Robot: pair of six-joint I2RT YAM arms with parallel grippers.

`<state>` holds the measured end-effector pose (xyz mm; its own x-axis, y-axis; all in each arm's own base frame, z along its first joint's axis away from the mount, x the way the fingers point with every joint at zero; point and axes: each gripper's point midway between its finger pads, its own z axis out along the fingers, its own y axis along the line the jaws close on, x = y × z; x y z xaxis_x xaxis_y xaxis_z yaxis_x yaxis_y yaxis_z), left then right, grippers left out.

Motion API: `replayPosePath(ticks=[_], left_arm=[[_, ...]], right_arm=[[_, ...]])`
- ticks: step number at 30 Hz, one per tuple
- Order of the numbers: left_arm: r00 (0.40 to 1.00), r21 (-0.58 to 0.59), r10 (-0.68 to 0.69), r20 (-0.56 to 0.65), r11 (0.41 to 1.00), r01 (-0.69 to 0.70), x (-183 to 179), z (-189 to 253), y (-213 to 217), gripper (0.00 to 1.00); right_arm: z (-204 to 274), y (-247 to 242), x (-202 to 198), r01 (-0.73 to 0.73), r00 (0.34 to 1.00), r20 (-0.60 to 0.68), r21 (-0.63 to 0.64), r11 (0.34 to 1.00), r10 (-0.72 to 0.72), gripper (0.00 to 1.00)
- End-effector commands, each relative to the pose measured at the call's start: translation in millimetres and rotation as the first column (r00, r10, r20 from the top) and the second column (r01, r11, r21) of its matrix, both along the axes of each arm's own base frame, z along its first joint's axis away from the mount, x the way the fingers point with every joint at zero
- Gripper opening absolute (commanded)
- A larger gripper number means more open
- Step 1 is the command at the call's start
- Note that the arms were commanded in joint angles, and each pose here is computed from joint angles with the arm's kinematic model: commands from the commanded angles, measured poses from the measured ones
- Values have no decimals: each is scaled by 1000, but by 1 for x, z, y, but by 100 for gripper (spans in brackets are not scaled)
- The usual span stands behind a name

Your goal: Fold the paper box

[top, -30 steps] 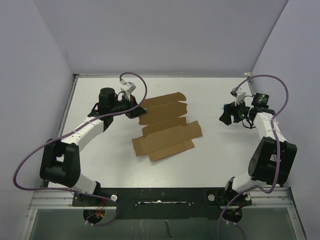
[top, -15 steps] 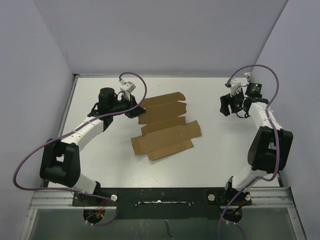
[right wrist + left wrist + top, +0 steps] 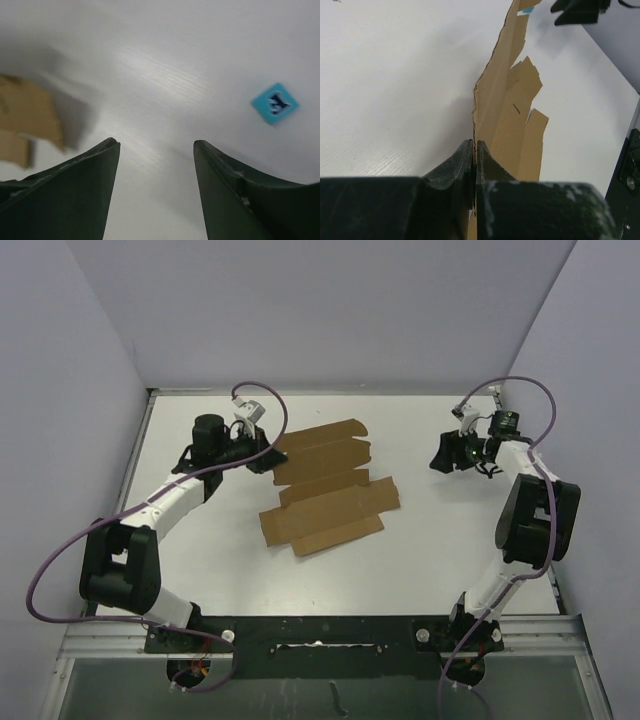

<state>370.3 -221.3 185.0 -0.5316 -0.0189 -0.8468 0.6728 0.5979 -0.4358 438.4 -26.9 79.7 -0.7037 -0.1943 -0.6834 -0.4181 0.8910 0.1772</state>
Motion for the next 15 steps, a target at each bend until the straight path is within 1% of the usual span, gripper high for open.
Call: replayPosePath(ticks=[1, 3, 5, 7, 10, 11, 12, 13, 14, 15], left_arm=[[993, -108, 14, 115, 994, -1, 15, 42, 4, 0], [988, -147, 3, 157, 989, 20, 13, 51, 2, 0], [978, -163, -12, 210, 985, 47, 6, 55, 1, 0], [965, -164, -16, 262, 985, 61, 2, 59, 1, 0], [946, -157, -41, 321, 983, 96, -4, 63, -1, 0], [939, -153, -54, 338, 982, 112, -6, 64, -2, 0], [933, -148, -72, 354, 980, 131, -9, 64, -3, 0], [925, -139, -87, 370, 979, 147, -12, 64, -4, 0], [918, -131, -98, 385, 979, 159, -13, 65, -4, 0], [911, -123, -109, 397, 978, 170, -15, 65, -4, 0]], right_arm=[[77, 106, -53, -404, 907, 258, 309, 861, 333, 61], [80, 122, -67, -451, 880, 306, 294, 843, 364, 62], [80, 127, -71, -451, 875, 336, 300, 841, 349, 64], [83, 130, -71, -466, 860, 374, 294, 835, 348, 69], [91, 145, -75, -531, 815, 436, 294, 795, 383, 75], [95, 149, -75, -554, 797, 463, 303, 776, 388, 76], [96, 150, -73, -554, 794, 479, 316, 770, 375, 75], [95, 148, -69, -531, 810, 473, 336, 778, 348, 74], [93, 143, -62, -493, 831, 459, 343, 800, 315, 72], [91, 138, -53, -447, 853, 440, 341, 827, 280, 62]])
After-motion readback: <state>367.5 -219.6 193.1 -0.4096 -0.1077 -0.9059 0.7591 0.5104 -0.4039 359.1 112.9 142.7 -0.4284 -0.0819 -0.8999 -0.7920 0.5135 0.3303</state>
